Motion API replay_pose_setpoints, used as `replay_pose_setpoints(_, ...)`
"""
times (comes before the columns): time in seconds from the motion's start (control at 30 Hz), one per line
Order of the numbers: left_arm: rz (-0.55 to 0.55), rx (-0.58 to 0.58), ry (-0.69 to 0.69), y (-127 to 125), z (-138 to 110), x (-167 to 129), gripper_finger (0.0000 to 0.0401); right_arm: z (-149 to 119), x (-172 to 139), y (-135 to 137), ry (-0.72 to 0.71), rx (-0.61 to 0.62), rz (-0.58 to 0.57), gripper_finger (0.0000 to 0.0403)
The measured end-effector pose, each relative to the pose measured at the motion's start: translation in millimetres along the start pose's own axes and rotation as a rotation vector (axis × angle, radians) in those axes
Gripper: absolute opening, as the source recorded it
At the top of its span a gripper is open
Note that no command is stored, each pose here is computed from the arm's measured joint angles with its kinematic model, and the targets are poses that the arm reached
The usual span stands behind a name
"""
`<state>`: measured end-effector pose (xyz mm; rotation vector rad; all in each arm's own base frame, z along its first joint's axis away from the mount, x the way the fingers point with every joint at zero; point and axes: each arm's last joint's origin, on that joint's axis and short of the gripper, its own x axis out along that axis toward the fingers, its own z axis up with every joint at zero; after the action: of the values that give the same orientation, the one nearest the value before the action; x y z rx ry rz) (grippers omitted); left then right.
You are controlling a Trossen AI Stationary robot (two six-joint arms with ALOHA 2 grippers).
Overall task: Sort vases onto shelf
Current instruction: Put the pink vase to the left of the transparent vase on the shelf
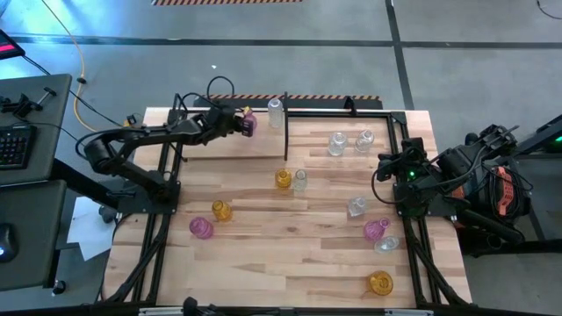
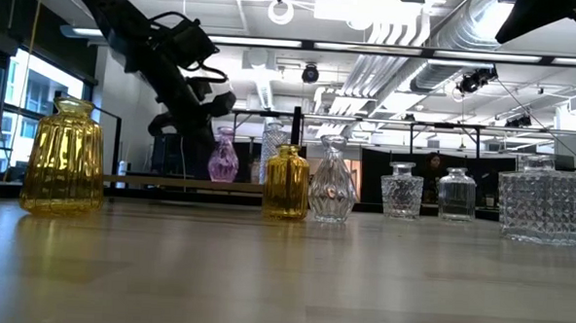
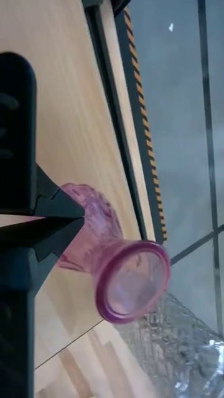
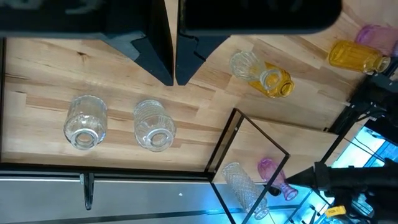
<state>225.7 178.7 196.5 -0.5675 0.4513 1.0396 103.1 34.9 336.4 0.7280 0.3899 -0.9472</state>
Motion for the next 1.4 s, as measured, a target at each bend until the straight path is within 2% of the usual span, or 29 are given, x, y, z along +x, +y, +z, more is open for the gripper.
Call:
replay_pose_setpoints(1.03,-0.049,-0.008,-0.079,-6.3,5.7,8.4,0.0000,-0.1,0.0,0.3,0.004,0.004,0.002,0.0000)
replay_pose_setpoints(1.4,-0.069,-0.057,-0.085,-7.4,7.0,8.3,0.0000,-0.1,0.0,0.4,0.004,0.005,0.003,0.0000)
